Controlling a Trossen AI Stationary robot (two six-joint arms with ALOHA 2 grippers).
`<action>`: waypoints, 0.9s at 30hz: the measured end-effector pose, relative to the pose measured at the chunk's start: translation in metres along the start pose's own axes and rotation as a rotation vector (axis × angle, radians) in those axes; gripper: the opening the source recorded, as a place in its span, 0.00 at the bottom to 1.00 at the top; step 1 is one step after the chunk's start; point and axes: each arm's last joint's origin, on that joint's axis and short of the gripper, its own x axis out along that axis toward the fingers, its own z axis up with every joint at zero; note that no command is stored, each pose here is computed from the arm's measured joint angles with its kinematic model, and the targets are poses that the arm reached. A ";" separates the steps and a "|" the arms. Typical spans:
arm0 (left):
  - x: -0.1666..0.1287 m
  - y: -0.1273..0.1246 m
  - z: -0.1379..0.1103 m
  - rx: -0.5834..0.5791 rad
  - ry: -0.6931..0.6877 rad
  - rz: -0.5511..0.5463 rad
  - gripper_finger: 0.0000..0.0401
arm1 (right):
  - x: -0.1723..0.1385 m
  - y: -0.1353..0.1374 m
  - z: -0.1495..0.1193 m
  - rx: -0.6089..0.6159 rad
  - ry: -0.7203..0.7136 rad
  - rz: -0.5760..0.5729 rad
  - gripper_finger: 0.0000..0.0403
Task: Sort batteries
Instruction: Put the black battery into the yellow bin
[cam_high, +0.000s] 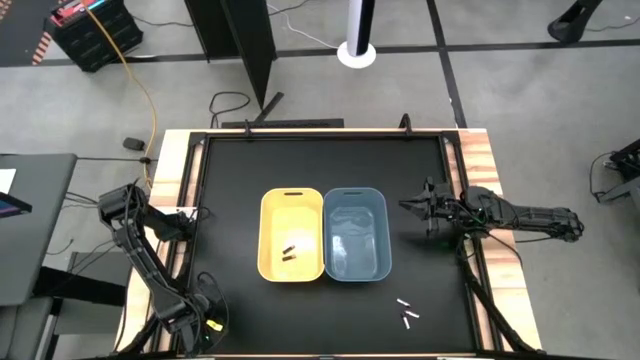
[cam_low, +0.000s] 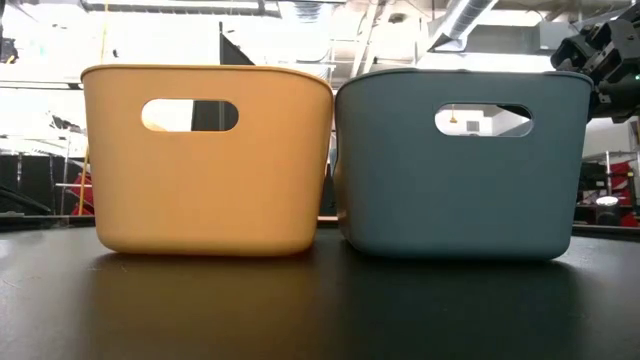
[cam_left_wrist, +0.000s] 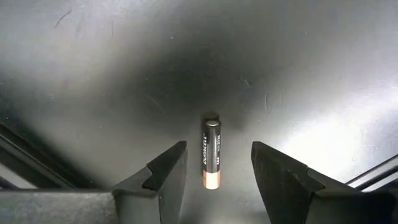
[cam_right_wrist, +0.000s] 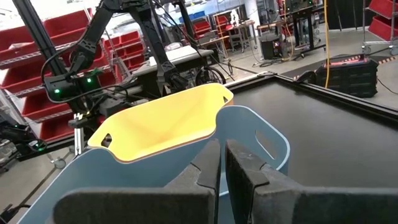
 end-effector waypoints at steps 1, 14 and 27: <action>0.001 0.000 0.000 0.001 -0.002 0.005 0.43 | 0.000 0.000 0.000 0.000 0.000 0.000 0.11; 0.023 -0.009 -0.003 0.035 0.000 0.080 0.43 | 0.000 0.000 0.000 0.000 0.000 -0.002 0.11; 0.024 -0.009 -0.001 0.036 -0.046 0.066 0.09 | 0.000 0.000 0.000 0.000 0.000 -0.002 0.11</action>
